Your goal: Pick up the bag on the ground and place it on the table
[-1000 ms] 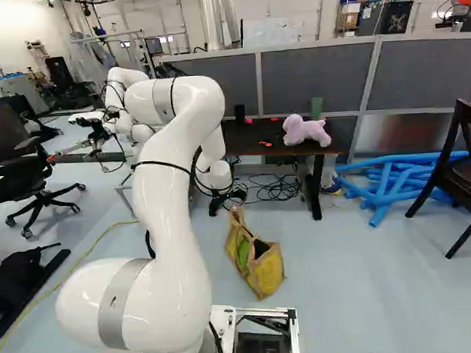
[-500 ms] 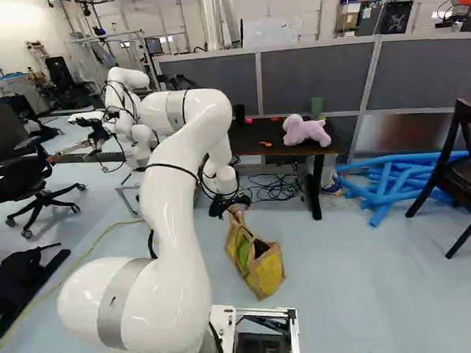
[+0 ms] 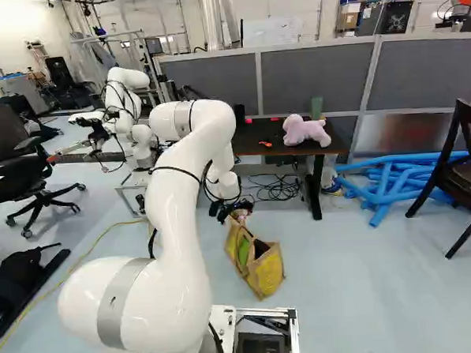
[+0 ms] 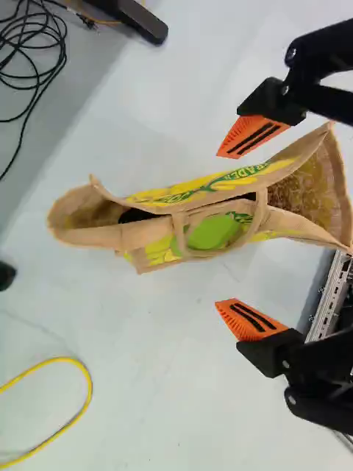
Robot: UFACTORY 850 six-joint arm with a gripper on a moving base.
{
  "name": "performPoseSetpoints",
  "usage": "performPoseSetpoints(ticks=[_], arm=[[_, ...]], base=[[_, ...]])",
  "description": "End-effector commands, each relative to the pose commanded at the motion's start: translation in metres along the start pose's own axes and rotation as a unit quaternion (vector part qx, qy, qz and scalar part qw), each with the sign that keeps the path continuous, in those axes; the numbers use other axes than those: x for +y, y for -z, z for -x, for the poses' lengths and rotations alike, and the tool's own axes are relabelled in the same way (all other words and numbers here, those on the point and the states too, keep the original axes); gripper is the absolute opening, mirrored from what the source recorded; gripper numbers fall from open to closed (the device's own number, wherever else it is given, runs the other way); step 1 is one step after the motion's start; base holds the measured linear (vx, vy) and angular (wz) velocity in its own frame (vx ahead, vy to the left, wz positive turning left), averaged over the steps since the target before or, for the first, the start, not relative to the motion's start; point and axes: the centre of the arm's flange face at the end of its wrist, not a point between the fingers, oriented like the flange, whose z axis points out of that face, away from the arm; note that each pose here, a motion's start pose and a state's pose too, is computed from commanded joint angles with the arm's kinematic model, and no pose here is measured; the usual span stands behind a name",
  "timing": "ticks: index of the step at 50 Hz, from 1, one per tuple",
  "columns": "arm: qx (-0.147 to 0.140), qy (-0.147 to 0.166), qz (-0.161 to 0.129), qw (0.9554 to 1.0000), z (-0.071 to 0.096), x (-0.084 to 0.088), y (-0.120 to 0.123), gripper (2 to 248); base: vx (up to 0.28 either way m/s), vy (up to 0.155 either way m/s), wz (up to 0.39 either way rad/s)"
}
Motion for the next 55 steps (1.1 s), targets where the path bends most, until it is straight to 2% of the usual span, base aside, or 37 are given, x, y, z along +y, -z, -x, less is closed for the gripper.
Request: performPoseSetpoints(ticks=[27,55], arm=[[-0.044,0.015,-0.006,0.9989,0.012,-0.001,-0.040,247],[-0.087,0.030,-0.009,0.9957,0.025,-0.002,-0.081,247]], base=[[0.000,0.000,0.000],[0.000,0.000,0.000]])
